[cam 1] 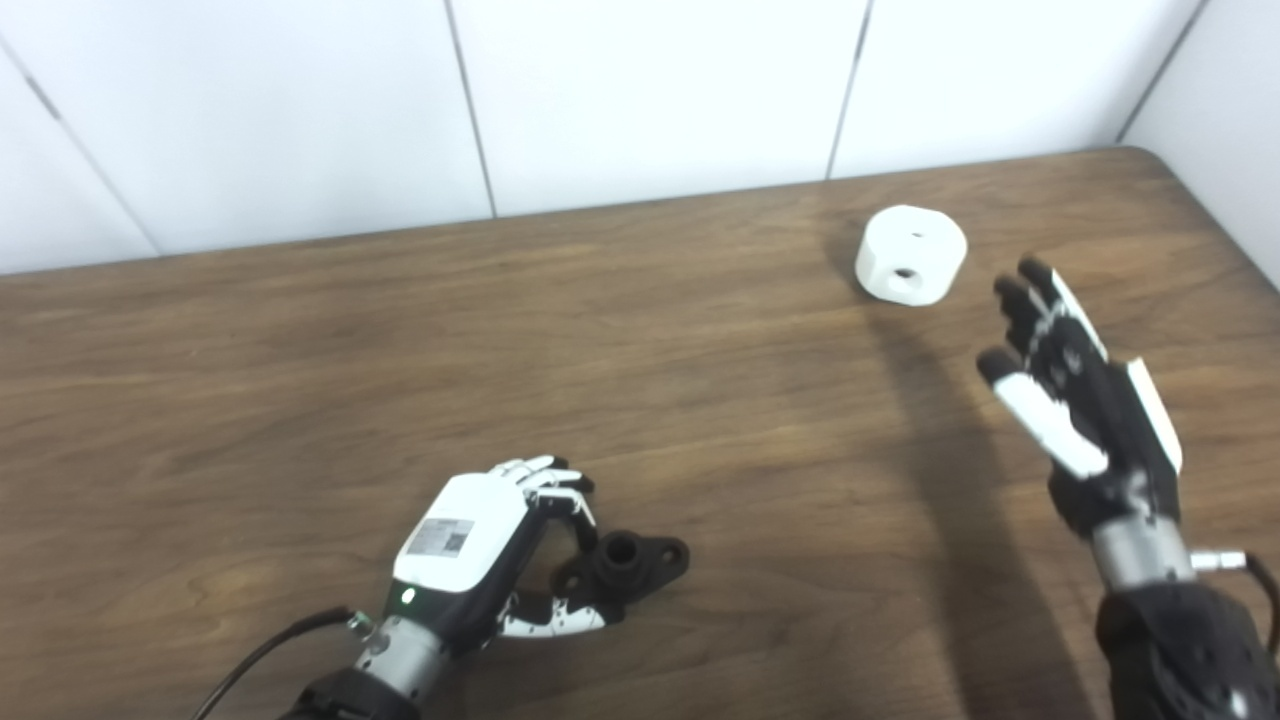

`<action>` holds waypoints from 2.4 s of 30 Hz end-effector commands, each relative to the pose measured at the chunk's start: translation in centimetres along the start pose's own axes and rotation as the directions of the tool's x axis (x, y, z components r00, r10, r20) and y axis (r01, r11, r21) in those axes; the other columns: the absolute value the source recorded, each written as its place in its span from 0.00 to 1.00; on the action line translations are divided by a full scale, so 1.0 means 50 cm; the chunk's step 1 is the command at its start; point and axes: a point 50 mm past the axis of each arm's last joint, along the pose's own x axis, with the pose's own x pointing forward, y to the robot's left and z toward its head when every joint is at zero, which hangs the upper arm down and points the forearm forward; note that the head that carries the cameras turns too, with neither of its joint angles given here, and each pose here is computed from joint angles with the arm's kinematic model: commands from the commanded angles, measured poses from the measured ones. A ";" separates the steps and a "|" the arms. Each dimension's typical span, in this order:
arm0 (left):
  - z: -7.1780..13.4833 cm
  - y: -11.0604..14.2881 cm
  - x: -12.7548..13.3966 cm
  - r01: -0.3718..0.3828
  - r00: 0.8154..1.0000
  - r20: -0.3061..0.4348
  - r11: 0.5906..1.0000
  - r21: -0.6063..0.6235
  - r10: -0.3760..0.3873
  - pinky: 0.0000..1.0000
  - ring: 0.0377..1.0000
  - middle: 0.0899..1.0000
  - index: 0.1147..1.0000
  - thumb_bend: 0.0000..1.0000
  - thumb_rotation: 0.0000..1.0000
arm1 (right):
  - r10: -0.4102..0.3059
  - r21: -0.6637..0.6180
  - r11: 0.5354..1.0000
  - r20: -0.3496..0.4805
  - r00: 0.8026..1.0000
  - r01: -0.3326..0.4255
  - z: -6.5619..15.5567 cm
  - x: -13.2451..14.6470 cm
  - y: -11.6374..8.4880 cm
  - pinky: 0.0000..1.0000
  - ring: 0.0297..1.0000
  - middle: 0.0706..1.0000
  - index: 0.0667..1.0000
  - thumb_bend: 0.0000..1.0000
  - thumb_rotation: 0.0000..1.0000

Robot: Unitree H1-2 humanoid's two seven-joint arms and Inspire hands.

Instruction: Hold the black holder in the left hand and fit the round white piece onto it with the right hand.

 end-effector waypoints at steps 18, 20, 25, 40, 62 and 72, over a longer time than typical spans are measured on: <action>-0.038 -0.039 -0.043 0.125 0.992 -0.034 0.992 0.015 -0.124 0.84 0.85 0.77 0.42 0.52 0.05 | 0.057 -0.618 0.785 0.021 0.998 -0.032 0.081 0.240 -0.027 1.00 1.00 0.97 0.90 0.88 0.42; -0.038 -0.039 -0.045 0.125 0.992 -0.034 0.992 0.014 -0.125 0.84 0.86 0.77 0.42 0.52 0.05 | 0.066 -0.653 0.756 -0.002 0.998 -0.051 0.080 0.270 -0.030 1.00 1.00 0.98 0.89 0.90 0.41; -0.038 -0.039 -0.047 0.124 0.992 -0.032 0.992 0.010 -0.123 0.85 0.86 0.77 0.42 0.52 0.05 | 0.066 -0.690 0.720 -0.033 0.997 -0.070 0.080 0.328 -0.028 0.98 1.00 0.99 0.88 0.93 0.37; -0.032 -0.042 -0.050 0.127 0.992 -0.029 0.992 0.019 -0.127 0.85 0.85 0.77 0.42 0.52 0.05 | 0.044 -0.791 0.596 -0.140 0.989 -0.138 0.068 0.444 -0.024 0.99 1.00 1.00 0.83 0.99 0.35; -0.026 -0.042 -0.045 0.127 0.992 -0.031 0.992 0.016 -0.126 0.85 0.86 0.77 0.42 0.52 0.05 | 0.069 -0.843 0.487 -0.223 0.972 -0.228 0.052 0.462 -0.027 1.00 1.00 0.97 0.71 0.96 0.29; -0.022 -0.042 -0.043 0.125 0.992 -0.030 0.992 0.012 -0.125 0.86 0.86 0.77 0.42 0.52 0.05 | 0.073 -0.847 0.474 -0.233 0.970 -0.239 0.048 0.461 -0.034 1.00 1.00 0.96 0.68 0.94 0.29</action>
